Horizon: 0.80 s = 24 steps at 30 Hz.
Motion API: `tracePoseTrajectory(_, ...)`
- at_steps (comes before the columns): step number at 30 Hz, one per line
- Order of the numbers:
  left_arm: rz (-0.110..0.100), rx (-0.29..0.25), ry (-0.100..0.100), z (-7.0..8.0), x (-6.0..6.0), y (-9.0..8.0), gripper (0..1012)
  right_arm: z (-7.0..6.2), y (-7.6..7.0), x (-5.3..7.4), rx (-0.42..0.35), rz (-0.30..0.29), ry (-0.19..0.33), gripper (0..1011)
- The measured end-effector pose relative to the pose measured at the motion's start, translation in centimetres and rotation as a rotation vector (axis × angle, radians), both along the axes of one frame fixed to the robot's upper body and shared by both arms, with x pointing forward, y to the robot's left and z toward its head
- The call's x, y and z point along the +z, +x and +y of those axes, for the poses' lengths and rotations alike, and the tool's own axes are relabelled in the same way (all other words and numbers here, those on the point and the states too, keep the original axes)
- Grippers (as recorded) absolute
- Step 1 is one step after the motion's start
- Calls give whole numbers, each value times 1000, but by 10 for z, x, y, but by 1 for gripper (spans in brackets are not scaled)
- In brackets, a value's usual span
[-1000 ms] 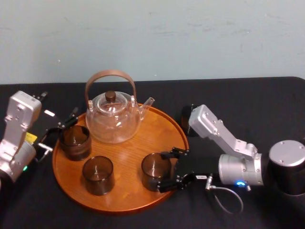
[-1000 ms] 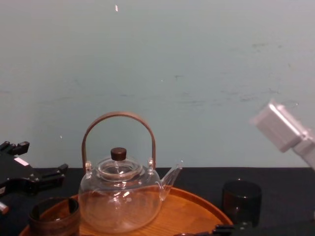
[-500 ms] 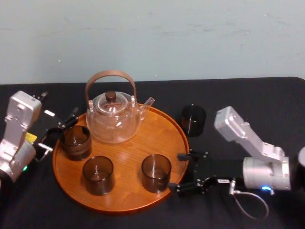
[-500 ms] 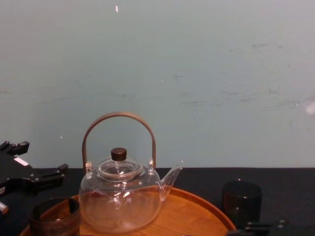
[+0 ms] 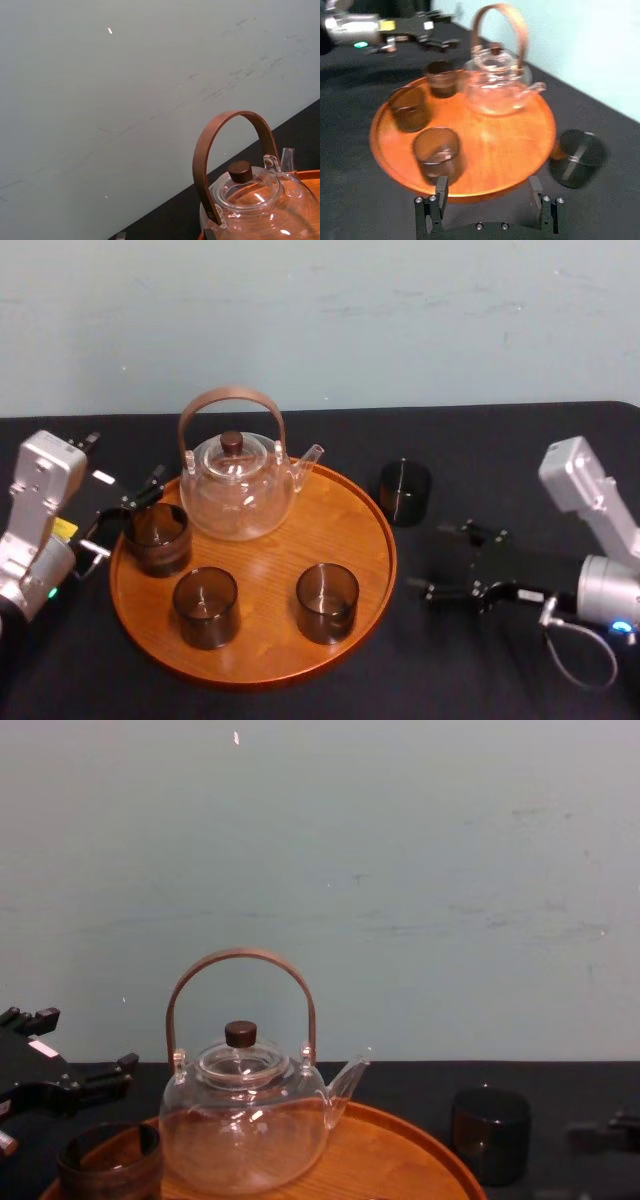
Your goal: Pick up the glass from the table and place it on the tray.
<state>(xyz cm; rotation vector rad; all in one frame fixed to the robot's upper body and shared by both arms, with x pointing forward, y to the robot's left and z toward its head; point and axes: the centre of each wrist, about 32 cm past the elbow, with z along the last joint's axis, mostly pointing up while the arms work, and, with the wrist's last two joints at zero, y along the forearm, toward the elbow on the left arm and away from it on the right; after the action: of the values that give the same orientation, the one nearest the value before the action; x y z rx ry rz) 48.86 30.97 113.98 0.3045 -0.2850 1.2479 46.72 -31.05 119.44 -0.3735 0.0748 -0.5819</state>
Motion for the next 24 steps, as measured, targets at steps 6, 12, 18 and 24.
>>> tracePoseTrajectory(6, 0, 0, 0, 0, 0, 0, 1001, -5, -1, 2, -122, -20, 10, 1002)
tracePoseTrajectory(12, 0, 0, 0, 0, 0, 0, 1001, -1, 5, 3, -227, 2, 2, 1002)
tracePoseTrajectory(18, 0, 0, 0, 0, 0, 0, 1001, 5, 16, 4, -300, 30, -20, 1002)
tracePoseTrajectory(24, 0, 0, 0, 0, 0, 0, 1001, 12, 29, 3, -334, 47, -37, 1002)
